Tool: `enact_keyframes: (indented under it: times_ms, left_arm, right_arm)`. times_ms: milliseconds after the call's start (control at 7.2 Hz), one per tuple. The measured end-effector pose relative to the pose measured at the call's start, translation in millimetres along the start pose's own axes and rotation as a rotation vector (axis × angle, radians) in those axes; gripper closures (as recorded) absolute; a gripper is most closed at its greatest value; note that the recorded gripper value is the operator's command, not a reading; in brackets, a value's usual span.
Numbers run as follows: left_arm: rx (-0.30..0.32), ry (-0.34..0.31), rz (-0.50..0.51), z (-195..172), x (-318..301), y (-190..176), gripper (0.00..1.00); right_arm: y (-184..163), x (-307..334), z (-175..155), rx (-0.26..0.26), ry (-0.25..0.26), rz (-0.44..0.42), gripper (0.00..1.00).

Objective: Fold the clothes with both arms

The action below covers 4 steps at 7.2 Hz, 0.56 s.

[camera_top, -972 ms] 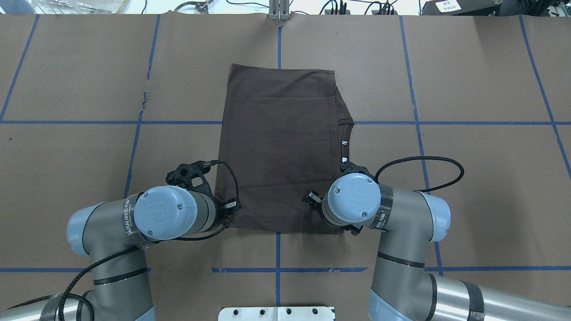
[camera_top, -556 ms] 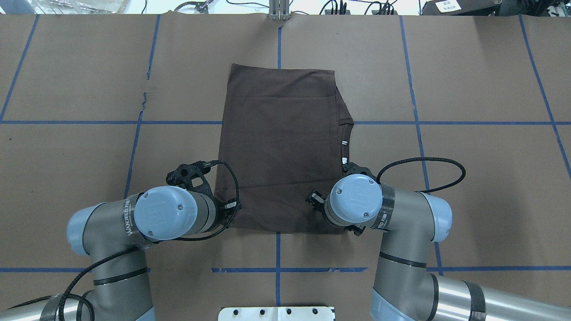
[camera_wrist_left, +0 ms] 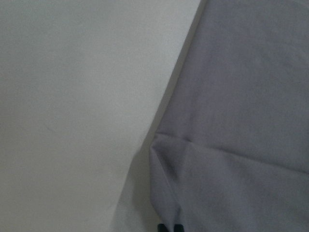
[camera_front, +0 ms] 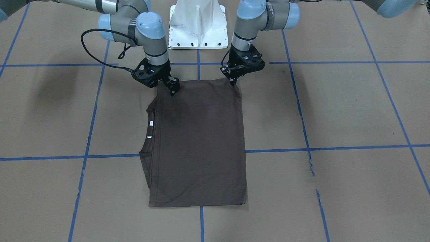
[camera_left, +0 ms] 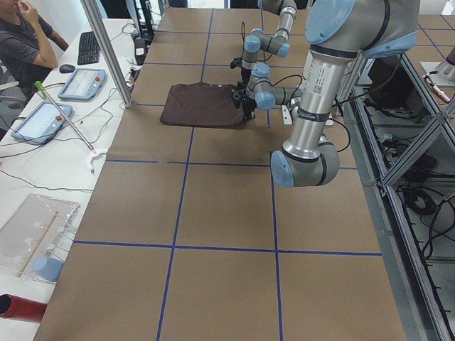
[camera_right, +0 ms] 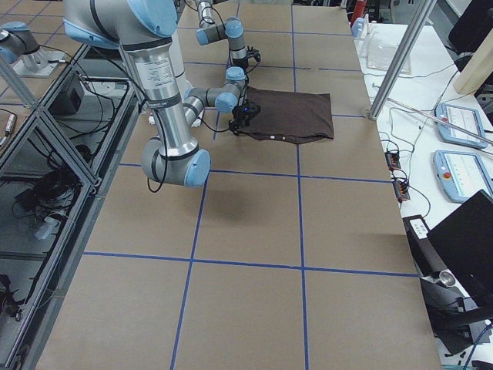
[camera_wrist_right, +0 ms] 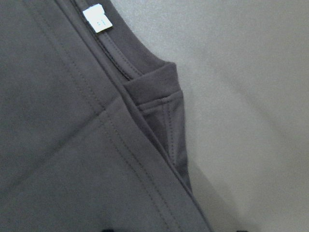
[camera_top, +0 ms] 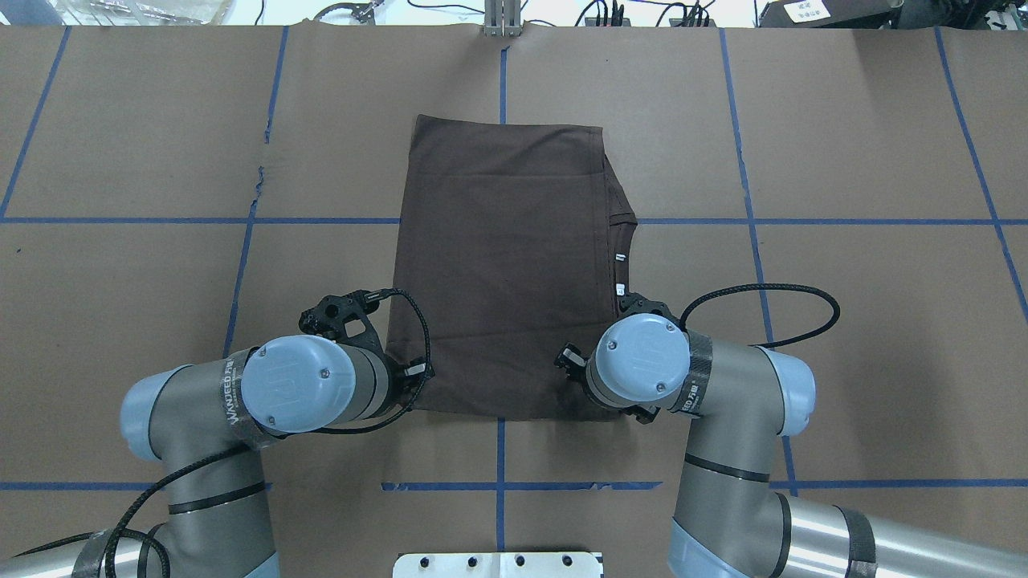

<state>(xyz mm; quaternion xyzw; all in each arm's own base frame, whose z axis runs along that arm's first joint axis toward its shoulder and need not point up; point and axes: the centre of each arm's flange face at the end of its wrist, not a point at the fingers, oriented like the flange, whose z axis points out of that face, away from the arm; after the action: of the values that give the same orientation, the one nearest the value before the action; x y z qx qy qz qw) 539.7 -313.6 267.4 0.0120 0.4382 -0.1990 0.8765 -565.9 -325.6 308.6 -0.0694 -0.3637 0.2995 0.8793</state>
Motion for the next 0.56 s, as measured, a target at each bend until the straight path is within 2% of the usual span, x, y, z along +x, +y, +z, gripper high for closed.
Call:
enact_keyframes:
  times_ms: [139, 556]
  left_arm:
    - [0.0, 0.0, 0.0, 0.0, 0.0, 0.0, 1.0]
    - [0.0, 0.0, 0.0, 0.2, -0.1, 0.0, 1.0]
  right_arm:
    - [1.0, -0.1, 0.1, -0.002, 0.001, -0.001, 1.0]
    - [3.3, -5.8, -7.6, -0.011, -0.011, -0.003, 1.0]
